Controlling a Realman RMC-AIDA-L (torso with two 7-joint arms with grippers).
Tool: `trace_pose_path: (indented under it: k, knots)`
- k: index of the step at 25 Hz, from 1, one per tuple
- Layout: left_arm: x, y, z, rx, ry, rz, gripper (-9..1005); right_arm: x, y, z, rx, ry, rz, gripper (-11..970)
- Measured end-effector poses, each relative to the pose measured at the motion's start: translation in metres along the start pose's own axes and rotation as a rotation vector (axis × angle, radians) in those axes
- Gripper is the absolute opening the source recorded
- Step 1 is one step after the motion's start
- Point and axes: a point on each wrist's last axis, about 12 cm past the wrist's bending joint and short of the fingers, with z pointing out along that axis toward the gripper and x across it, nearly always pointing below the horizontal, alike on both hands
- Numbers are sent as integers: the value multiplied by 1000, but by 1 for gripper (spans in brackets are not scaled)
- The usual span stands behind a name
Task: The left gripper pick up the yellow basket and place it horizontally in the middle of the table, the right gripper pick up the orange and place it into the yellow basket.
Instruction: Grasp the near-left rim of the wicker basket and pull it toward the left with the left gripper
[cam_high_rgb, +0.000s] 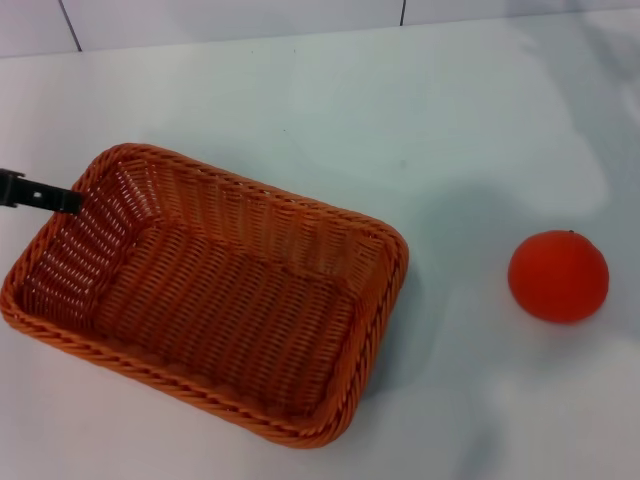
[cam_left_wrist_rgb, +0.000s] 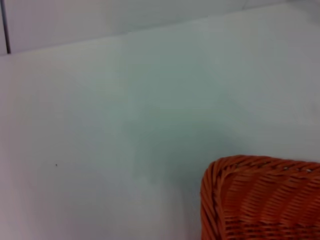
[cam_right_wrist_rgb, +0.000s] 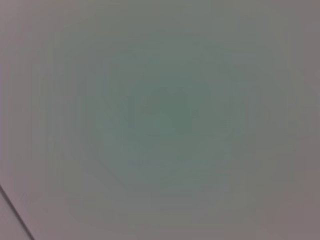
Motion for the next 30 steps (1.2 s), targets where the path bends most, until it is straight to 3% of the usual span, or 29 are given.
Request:
trace_pose_path:
  k: [15, 25, 30]
  knots:
    - [-4, -3, 29, -18, 101, -19, 794, 2, 7, -1, -44, 10, 7, 940]
    - [-1, -3, 37, -25, 132, -32, 776, 2, 12, -4, -69, 13, 18, 933]
    - [-1, -3, 38, -24, 134, -37, 660, 2, 15, -6, -77, 14, 22, 929]
